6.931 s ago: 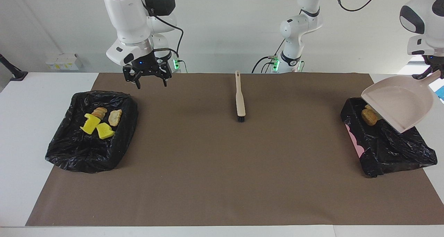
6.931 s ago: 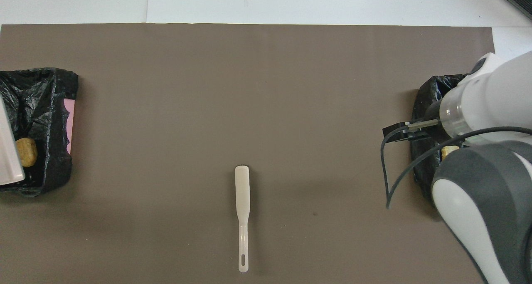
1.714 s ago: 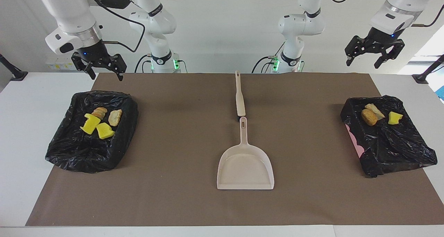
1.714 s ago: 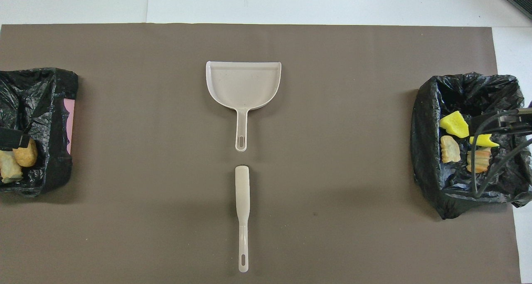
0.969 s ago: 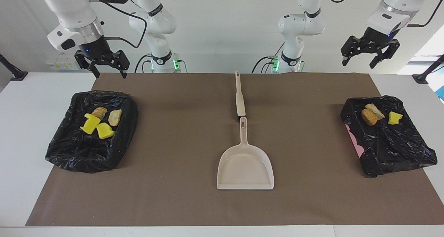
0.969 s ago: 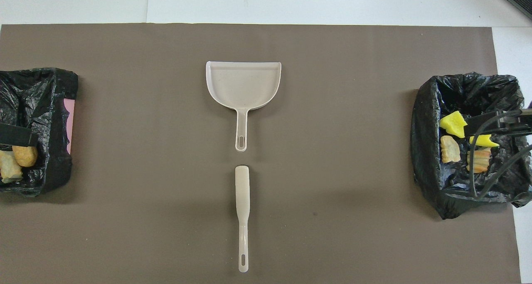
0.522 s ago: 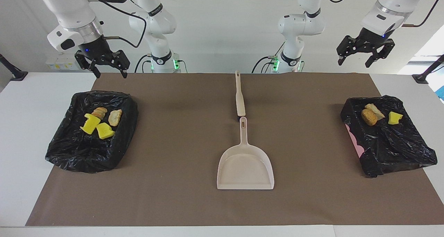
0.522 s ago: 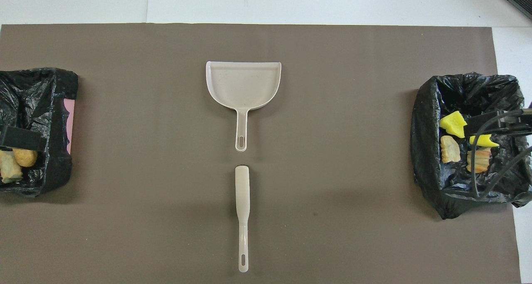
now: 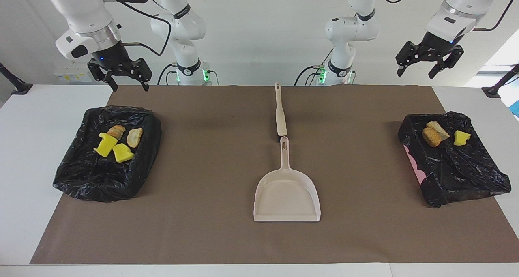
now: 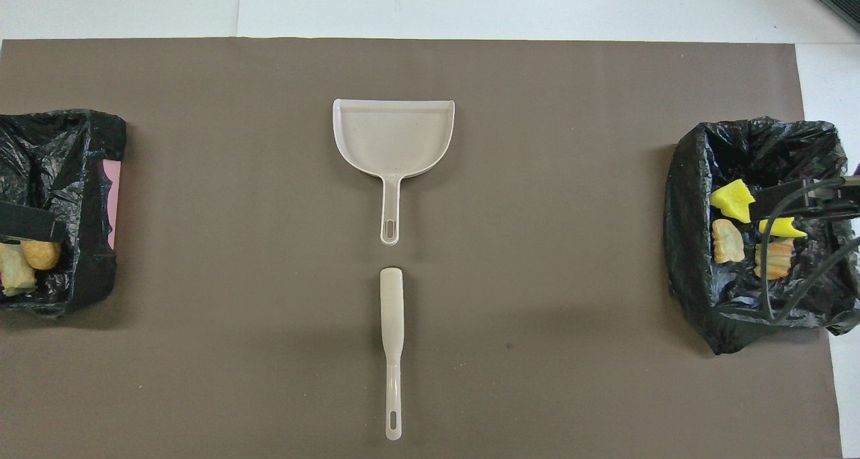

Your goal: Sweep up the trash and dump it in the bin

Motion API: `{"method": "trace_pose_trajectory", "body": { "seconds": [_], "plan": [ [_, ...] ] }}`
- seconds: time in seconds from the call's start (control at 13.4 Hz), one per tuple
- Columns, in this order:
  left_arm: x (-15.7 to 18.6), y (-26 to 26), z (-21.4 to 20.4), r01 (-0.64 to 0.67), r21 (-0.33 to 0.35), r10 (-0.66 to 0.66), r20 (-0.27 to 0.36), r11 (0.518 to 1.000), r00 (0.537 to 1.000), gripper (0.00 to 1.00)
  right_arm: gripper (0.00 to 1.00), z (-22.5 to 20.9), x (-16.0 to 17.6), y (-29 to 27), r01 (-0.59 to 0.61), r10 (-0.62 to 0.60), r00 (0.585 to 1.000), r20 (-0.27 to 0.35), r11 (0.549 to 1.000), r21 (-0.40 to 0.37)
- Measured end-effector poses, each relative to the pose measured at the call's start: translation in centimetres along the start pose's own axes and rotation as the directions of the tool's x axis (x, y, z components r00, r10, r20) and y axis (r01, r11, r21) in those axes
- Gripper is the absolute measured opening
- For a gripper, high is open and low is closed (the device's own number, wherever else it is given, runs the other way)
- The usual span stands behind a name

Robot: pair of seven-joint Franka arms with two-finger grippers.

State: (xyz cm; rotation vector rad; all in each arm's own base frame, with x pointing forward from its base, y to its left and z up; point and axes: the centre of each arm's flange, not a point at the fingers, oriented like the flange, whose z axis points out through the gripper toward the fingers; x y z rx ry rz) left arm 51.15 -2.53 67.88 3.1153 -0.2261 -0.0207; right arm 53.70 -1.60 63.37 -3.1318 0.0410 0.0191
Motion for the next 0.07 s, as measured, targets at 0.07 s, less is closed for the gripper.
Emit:
{"method": "trace_pose_trajectory", "body": {
  "seconds": [0.07],
  "plan": [
    [0.00,0.03,-0.02,-0.001,-0.001,0.001,0.000,1.000,1.000,1.00,1.00,-0.03,-0.02,-0.04,0.001,-0.001,1.000,-0.001,1.000,0.000]
  ]
}}
